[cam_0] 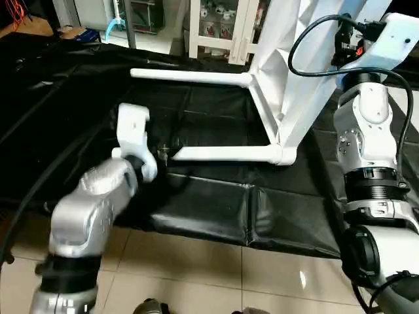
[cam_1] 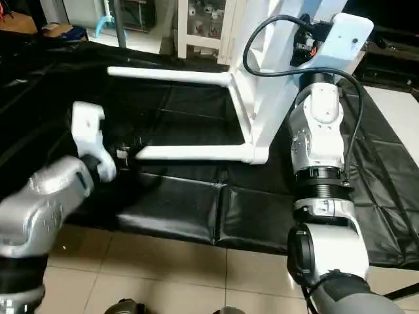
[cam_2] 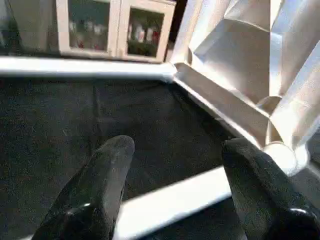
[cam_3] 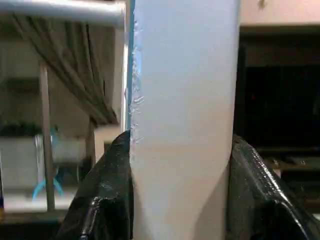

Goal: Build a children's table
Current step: Flip table

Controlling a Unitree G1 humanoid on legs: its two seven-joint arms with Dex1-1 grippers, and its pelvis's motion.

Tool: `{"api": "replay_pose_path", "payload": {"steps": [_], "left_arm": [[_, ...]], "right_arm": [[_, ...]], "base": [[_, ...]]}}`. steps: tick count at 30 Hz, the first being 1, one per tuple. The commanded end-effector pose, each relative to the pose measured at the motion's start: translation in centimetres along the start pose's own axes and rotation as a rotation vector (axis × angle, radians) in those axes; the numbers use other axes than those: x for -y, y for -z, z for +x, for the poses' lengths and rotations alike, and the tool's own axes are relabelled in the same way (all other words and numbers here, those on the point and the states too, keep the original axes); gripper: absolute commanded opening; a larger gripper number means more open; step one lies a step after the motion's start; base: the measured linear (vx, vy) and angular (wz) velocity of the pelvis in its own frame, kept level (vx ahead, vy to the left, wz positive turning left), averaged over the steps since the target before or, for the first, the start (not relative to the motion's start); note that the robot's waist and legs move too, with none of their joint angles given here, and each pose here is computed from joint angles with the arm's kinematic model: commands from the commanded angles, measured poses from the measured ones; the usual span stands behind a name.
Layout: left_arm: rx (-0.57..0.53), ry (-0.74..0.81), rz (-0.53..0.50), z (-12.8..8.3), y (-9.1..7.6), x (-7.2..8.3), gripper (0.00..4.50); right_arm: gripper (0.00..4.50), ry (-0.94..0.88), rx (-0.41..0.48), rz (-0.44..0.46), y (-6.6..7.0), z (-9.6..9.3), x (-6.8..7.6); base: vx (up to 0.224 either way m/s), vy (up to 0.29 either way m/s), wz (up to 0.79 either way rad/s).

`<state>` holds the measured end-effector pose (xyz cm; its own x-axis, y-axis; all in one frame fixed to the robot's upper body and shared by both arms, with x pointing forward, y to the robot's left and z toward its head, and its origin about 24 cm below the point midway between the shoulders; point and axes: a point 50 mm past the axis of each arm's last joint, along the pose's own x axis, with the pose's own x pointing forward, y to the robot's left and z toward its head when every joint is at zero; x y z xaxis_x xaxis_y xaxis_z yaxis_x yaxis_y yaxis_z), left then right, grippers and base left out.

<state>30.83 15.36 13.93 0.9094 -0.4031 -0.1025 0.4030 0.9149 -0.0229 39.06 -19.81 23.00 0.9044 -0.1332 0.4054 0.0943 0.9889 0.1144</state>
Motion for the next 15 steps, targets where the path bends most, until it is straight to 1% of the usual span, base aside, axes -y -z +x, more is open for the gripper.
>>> {"api": "replay_pose_path", "payload": {"steps": [1,3,5,6,7,9,11,12,14,15], "left_arm": [[0.030,0.040,0.058,0.3,-0.9,0.8,3.25],[0.060,0.047,0.039,0.3,-1.5,1.0,3.25],[0.066,0.049,0.046,0.3,-1.7,1.0,3.25],[0.064,0.046,0.050,0.3,-1.7,0.9,3.25],[0.063,0.043,0.059,0.3,-1.6,0.9,3.25],[0.062,0.039,0.062,0.3,-1.7,0.9,3.25],[0.060,0.034,0.065,0.3,-1.7,0.9,3.25],[0.060,0.035,0.068,0.3,-1.7,0.9,3.25],[0.061,0.038,0.079,0.3,-1.7,0.9,3.25],[0.062,0.039,0.082,0.3,-1.7,0.9,3.25]], "right_arm": [[1.88,-0.048,-0.104,-0.076,0.6,0.3,0.2],[1.88,-0.081,-0.127,-0.118,0.7,0.4,-0.3],[1.88,-0.090,-0.133,-0.094,0.8,0.4,-0.5],[2.42,-0.092,-0.139,-0.082,0.8,0.3,-0.6],[2.56,-0.100,-0.142,-0.062,0.9,0.3,-0.8],[2.62,-0.101,-0.142,-0.054,0.9,0.3,-0.9],[2.90,-0.103,-0.142,-0.047,0.8,0.2,-0.9],[2.90,-0.103,-0.145,-0.046,0.8,0.2,-1.0],[3.15,-0.109,-0.155,-0.038,0.7,0.2,-1.1],[3.15,-0.111,-0.159,-0.038,0.6,0.2,-1.1]], "base": [[0.000,0.000,0.00],[0.000,0.000,0.00],[0.000,0.000,0.00],[0.000,0.000,0.00],[0.000,0.000,0.00],[0.000,0.000,0.00],[0.000,0.000,0.00],[0.000,0.000,0.00],[0.000,0.000,0.00],[0.000,0.000,0.00]]}}
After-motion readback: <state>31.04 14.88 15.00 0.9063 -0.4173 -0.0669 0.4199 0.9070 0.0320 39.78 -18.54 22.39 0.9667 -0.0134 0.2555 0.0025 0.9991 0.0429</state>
